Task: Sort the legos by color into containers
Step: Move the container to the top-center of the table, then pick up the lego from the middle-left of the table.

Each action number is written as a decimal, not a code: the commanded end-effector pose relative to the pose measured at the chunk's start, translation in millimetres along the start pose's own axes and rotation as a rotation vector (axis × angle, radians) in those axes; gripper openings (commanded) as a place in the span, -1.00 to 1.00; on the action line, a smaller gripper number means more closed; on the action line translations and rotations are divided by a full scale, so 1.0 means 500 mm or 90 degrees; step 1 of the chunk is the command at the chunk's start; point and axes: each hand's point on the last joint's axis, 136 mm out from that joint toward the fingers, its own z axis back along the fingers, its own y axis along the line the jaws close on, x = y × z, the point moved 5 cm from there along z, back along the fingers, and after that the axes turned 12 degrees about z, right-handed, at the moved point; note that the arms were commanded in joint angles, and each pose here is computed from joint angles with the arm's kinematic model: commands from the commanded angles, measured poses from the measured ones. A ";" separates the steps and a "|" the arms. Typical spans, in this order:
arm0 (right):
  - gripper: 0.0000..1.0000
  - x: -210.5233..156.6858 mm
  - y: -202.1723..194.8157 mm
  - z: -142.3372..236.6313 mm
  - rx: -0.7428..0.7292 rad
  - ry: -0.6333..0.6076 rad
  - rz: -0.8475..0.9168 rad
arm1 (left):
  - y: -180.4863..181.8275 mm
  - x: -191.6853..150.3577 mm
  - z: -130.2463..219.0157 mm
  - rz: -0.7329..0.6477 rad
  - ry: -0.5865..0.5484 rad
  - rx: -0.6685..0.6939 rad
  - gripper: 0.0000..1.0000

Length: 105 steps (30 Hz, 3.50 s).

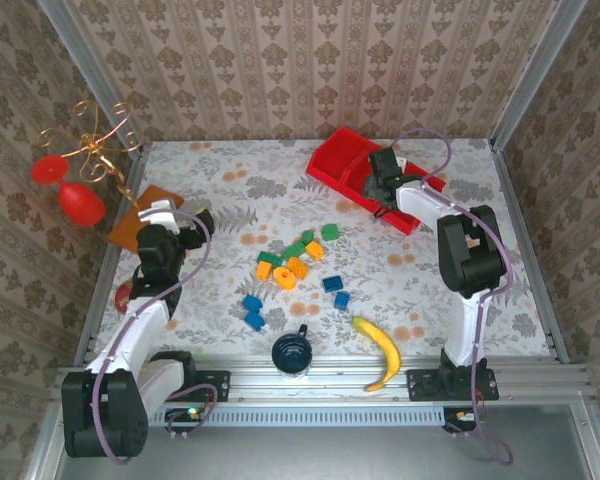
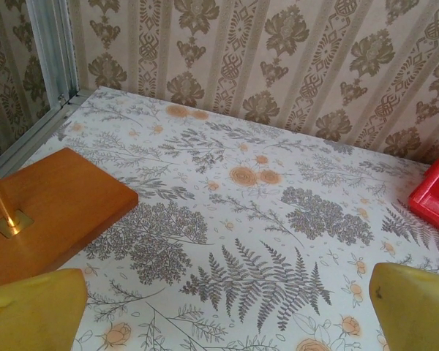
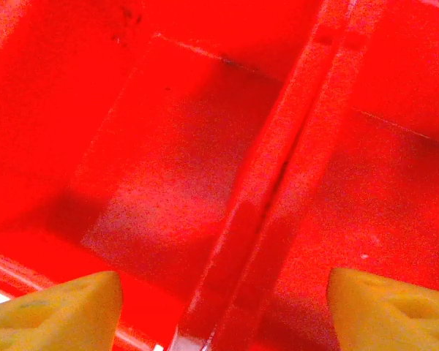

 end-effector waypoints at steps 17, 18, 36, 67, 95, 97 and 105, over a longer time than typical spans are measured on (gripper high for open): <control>-0.36 -0.057 0.108 -0.019 0.131 0.076 0.106 | -0.003 -0.033 -0.030 0.025 0.074 0.003 1.00; -0.36 -0.057 0.118 -0.018 0.137 0.075 0.113 | -0.002 -0.034 -0.030 0.026 0.075 0.003 1.00; -0.34 -0.061 0.279 0.004 0.195 0.080 0.134 | 0.003 -0.055 -0.011 0.033 0.103 0.015 1.00; 0.38 -0.013 0.190 0.221 0.191 0.004 0.100 | -0.009 -0.132 0.112 0.116 0.301 0.086 1.00; 1.00 -0.199 0.050 0.296 0.059 0.015 0.066 | -0.123 -0.346 0.206 -0.058 0.624 0.111 0.58; 1.00 -0.202 0.050 0.295 0.059 0.016 0.063 | -0.133 -0.348 0.197 -0.064 0.625 0.102 0.55; 1.00 -0.200 0.043 0.297 0.045 0.013 0.063 | -0.141 -0.377 0.180 -0.075 0.663 0.103 0.51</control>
